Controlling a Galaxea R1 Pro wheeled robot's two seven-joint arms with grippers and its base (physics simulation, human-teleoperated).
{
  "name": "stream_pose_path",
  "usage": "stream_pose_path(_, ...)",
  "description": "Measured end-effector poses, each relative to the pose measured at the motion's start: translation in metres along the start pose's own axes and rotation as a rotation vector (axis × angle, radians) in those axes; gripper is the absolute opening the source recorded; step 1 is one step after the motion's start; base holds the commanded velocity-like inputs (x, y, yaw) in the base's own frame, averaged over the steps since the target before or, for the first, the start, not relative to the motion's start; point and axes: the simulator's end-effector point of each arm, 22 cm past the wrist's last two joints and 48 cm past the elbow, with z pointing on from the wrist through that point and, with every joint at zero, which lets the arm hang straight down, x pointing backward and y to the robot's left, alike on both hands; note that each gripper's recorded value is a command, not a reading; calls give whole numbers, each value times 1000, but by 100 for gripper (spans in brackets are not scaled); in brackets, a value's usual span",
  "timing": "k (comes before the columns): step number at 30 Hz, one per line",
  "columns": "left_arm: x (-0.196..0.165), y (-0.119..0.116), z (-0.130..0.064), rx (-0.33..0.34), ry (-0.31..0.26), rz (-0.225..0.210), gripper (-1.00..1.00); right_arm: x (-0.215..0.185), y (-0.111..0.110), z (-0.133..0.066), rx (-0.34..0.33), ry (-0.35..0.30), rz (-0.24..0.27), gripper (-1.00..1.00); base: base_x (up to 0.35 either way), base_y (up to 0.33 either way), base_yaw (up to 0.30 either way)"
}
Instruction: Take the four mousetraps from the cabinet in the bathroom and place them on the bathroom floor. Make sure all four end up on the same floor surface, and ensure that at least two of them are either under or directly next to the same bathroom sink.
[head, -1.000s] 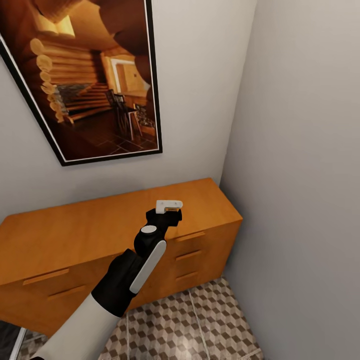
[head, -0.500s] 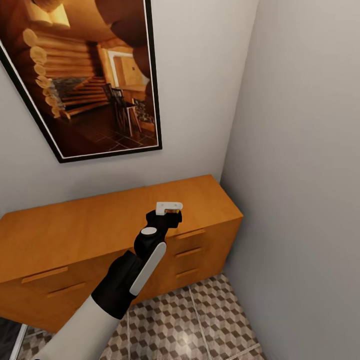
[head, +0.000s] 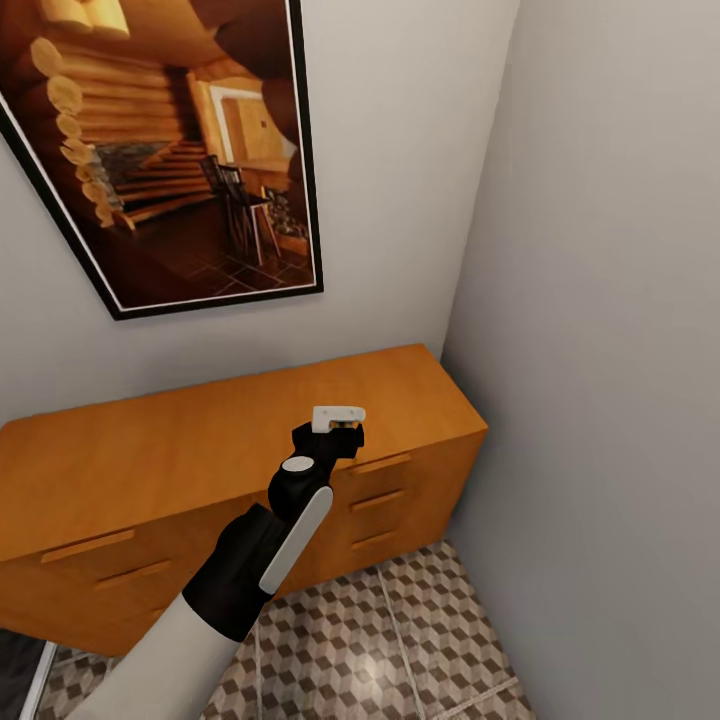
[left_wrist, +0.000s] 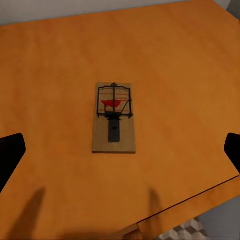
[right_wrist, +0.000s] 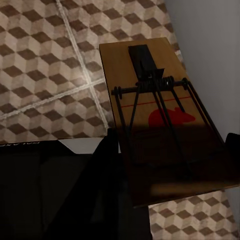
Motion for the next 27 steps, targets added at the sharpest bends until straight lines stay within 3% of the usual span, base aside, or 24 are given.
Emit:
stream_pose_path(7, 2, 0, 1, 0, 3, 0, 100, 2, -1, 0, 1, 3, 0, -100, 37, 0, 0)
stream_pose_path(17, 2, 0, 1, -1, 5, 0, 100, 2, 0, 0, 1, 3, 0, -100, 199, 0, 0)
stream_pose_path(27, 3, 0, 1, 0, 5, 0, 100, 2, -1, 0, 1, 3, 0, -100, 32, 0, 0)
